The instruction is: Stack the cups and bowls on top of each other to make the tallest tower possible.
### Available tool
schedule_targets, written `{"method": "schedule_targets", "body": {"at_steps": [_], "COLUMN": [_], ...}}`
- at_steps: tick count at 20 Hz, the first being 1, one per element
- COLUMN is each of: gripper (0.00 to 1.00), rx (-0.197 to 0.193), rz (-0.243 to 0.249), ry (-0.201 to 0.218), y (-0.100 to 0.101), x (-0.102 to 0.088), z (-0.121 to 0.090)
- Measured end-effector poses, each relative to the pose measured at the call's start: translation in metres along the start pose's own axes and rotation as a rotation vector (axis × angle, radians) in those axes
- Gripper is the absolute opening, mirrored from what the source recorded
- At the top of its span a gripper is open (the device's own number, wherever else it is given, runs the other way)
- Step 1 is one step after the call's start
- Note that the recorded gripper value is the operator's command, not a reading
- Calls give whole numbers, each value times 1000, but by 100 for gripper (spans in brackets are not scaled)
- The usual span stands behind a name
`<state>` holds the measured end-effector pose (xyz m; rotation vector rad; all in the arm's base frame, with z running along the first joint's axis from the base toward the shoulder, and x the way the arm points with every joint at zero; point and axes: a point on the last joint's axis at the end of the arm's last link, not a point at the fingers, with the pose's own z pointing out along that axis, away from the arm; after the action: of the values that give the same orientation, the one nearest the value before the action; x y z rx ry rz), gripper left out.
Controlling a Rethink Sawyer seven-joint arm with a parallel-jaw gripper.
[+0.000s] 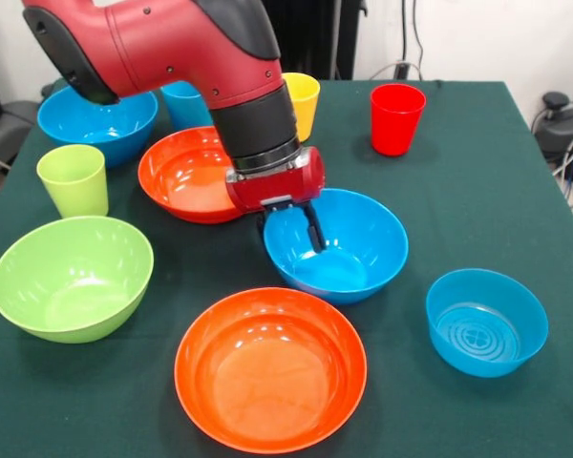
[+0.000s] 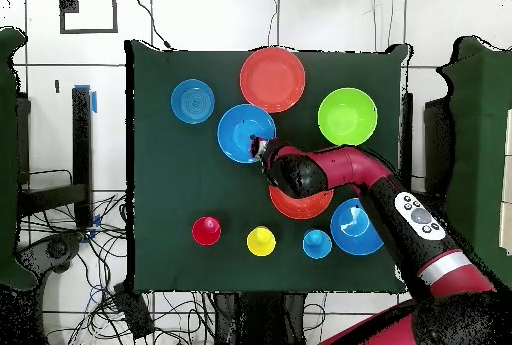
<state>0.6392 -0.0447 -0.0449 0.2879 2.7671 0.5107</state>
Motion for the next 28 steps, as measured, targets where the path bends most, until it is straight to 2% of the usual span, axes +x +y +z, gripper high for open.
{"method": "schedule_targets", "body": {"at_steps": [8, 22, 27, 28], "gripper": [100, 100, 100, 100], "rx": [24, 33, 48, 58], "rz": [-1, -5, -2, 2], "ry": [19, 11, 11, 17], "y": [3, 2, 1, 1], "x": [-9, -16, -25, -30], "z": [-11, -17, -27, -34]}}
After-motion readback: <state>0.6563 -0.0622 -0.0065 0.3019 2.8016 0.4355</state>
